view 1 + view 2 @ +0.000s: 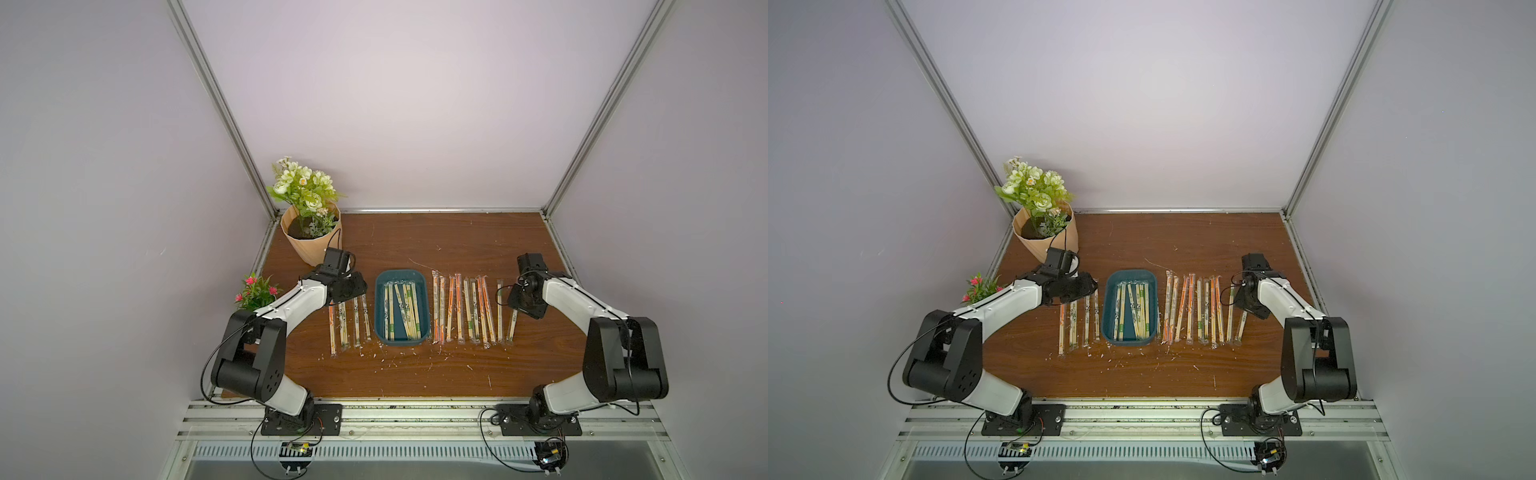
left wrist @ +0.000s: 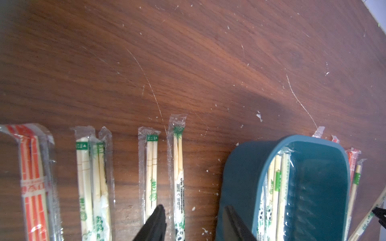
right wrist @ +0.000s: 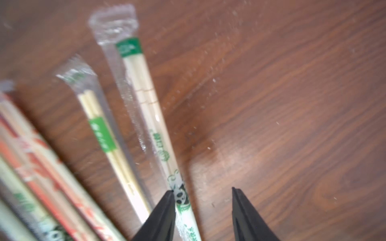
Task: Take the paired disposable chopsticks out of the storage box
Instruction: Place the paired disposable chopsticks at the center of the board, then pick up the paired disposable chopsticks from the storage box.
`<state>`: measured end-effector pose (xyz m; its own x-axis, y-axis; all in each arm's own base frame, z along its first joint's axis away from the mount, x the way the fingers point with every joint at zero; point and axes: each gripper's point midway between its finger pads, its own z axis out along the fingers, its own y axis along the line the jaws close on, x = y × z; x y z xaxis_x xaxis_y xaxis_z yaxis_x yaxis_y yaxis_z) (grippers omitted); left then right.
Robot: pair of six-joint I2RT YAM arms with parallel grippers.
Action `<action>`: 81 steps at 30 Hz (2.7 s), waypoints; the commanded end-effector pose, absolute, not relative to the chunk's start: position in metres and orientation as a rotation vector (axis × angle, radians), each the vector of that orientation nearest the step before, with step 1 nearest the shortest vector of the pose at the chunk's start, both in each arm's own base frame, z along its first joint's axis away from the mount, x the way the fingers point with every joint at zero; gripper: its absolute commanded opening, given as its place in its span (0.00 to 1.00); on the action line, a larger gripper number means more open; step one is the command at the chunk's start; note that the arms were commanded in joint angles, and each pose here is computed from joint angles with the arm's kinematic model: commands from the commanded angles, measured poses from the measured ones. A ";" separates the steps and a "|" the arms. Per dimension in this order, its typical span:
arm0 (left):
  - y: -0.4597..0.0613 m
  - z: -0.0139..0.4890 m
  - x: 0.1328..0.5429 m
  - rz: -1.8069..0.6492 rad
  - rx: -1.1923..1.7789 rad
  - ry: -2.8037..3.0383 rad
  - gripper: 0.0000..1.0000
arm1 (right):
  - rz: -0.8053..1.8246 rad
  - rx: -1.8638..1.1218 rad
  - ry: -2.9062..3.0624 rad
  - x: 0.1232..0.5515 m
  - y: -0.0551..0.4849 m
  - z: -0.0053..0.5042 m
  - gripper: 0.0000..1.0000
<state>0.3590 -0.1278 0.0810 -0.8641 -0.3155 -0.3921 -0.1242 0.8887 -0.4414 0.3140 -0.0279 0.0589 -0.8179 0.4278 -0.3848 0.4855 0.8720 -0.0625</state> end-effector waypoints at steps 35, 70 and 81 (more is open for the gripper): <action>-0.195 0.152 0.388 -0.757 -0.216 2.375 0.55 | 0.608 0.203 2.445 0.336 0.162 0.211 0.45; -0.091 0.089 0.377 -0.572 -0.440 2.521 0.54 | 0.185 -0.518 2.749 0.320 0.364 0.064 0.25; -0.090 0.087 0.376 -0.572 -0.443 2.520 0.54 | 0.149 -0.546 2.777 0.319 0.364 0.046 0.27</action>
